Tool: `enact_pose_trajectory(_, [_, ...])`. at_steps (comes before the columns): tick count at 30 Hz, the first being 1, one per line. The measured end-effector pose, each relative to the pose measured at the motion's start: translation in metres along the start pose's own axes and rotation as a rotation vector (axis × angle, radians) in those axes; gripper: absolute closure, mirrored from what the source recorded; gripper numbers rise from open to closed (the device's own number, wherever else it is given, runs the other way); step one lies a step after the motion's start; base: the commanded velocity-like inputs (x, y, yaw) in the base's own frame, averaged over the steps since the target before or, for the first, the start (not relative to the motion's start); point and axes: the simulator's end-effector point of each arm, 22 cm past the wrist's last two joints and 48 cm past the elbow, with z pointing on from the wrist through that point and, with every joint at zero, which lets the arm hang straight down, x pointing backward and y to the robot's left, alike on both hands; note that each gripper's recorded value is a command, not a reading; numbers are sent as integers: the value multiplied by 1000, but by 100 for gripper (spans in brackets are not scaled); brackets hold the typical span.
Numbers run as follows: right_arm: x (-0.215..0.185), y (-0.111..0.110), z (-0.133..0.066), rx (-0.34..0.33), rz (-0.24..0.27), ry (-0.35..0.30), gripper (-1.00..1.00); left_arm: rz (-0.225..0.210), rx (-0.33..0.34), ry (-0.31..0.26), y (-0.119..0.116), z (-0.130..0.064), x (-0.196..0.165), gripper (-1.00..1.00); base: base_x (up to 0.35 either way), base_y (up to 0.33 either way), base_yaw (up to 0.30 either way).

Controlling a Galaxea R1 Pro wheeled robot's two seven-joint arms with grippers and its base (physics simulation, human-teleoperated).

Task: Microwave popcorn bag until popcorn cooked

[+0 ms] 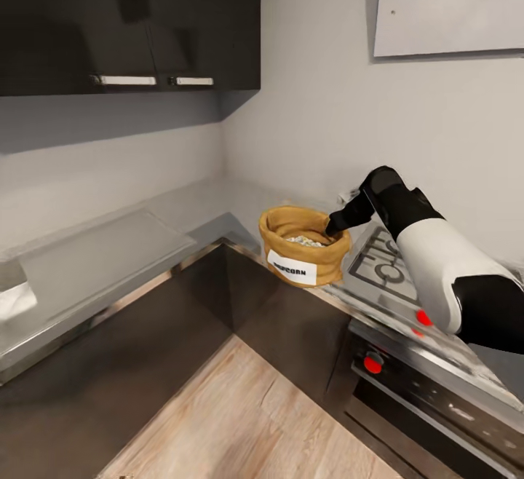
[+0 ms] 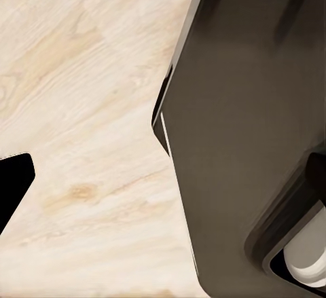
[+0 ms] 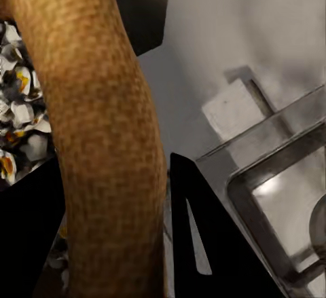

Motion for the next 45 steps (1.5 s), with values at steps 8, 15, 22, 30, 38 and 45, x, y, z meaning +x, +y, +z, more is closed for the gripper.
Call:
enact_pose_trajectory(8, [12, 6, 10, -24, 11, 21, 100, -2, 1, -2, 0, 0, -1, -100, -346, 0, 0])
enact_pose_trajectory(15, [82, 40, 56, -118, 54, 118, 100, -1, 4, -13, -2, 0, -5, -100, -221, 0, 0])
enact_pose_trajectory(22, [128, 62, 76, -207, 111, 169, 100, -2, 8, -24, -3, 0, -9, -100, -6, 0, 0])
enact_pose_trajectory(30, [138, 45, 73, -172, 129, 167, 100, -6, 12, -36, -4, -1, -13, -100, 0, 0, 0])
enact_pose_trajectory(38, [130, 32, 68, -106, 113, 135, 100, -8, 17, -47, -6, -1, -18, -100, 0, 0, 0])
enact_pose_trajectory(45, [124, 33, 63, -106, 104, 111, 100, -3, 22, -59, -9, -1, -22, -100, -183, 0, 0])
